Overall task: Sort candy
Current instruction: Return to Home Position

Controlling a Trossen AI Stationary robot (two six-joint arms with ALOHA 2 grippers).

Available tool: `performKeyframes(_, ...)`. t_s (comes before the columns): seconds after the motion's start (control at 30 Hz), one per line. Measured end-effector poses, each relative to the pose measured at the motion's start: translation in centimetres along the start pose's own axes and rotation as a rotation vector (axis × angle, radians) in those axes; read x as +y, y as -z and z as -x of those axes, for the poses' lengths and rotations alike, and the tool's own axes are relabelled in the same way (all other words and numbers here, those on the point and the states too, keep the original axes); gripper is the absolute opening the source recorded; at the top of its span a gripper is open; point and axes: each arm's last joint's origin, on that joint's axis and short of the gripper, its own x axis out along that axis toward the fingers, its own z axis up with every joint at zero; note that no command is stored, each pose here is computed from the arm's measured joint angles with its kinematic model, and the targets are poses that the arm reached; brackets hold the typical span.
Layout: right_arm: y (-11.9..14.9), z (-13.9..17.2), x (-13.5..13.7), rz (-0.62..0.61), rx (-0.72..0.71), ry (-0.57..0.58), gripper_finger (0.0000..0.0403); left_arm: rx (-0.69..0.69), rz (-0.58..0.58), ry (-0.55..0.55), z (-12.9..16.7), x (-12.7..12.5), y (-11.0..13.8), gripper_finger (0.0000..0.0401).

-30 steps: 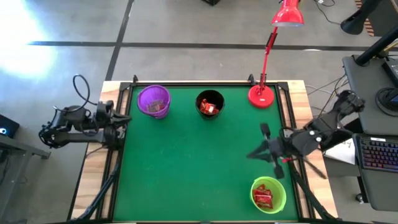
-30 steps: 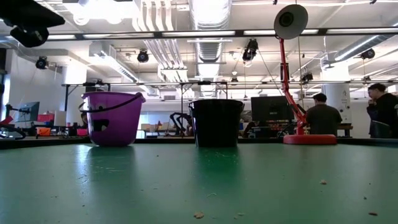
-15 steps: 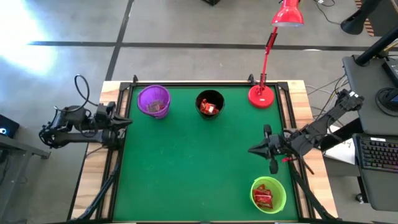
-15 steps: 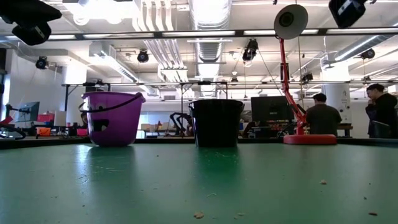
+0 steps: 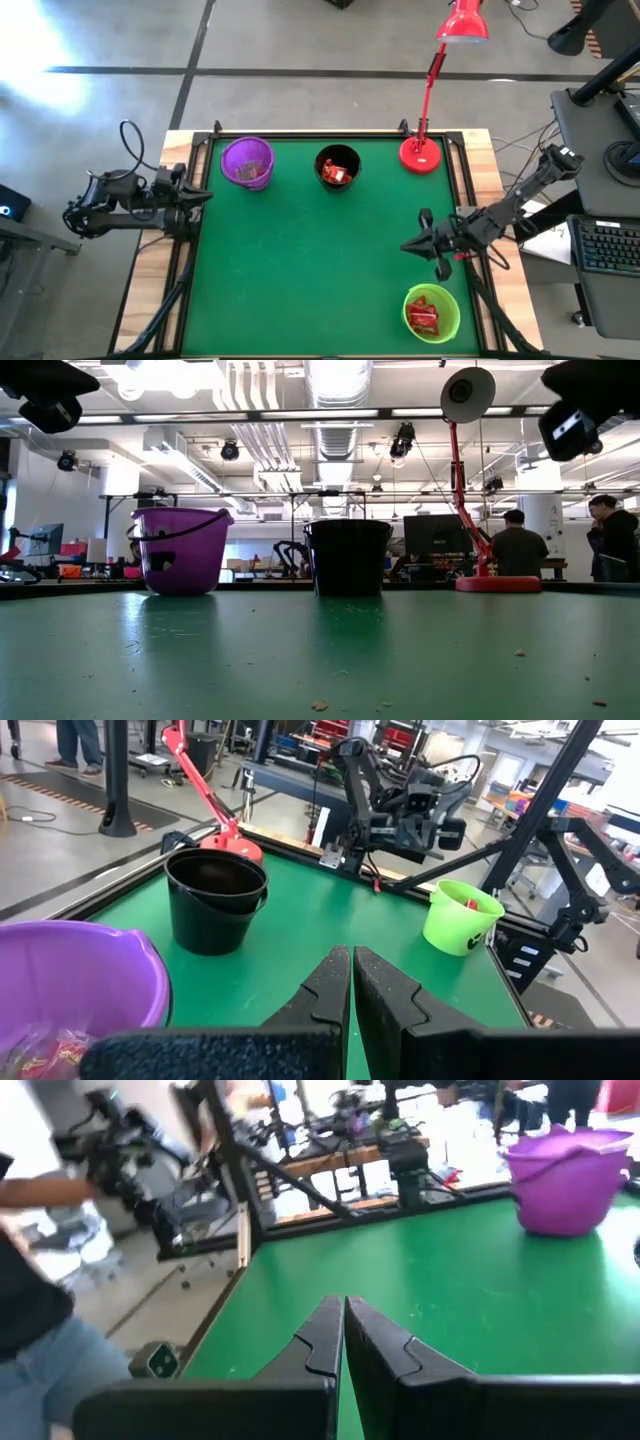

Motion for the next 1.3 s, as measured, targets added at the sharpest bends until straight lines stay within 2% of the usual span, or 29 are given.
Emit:
performKeyframes(0.2,1.6,0.4,-1.0,-0.072,-0.01,0.098,0.0009,-0.003,0.011,-0.037,0.0,0.1,0.0,0.0)
performKeyframes(0.57,3.2,0.7,-1.6,-0.013,0.032,0.109,0.0009,-0.004,0.017,-0.046,0.0,0.1,0.0,0.0)
performKeyframes(0.8,4.5,1.0,-2.1,-0.153,0.05,0.124,0.0009,-0.004,0.017,-0.046,0.0,0.1,0.0,0.0)
performKeyframes(1.0,4.4,1.1,-2.5,-0.161,0.002,0.248,0.0009,-0.004,0.017,-0.046,0.0,0.1,0.0,0.0)
performKeyframes(1.17,5.0,1.2,-2.6,-0.138,0.056,0.261,0.0009,-0.004,0.017,-0.046,0.0,0.1,0.0,0.0)
performKeyframes(1.3,4.8,1.1,-2.6,-0.252,0.029,0.265,0.0009,-0.004,0.017,-0.047,0.0,0.1,0.0,0.0)
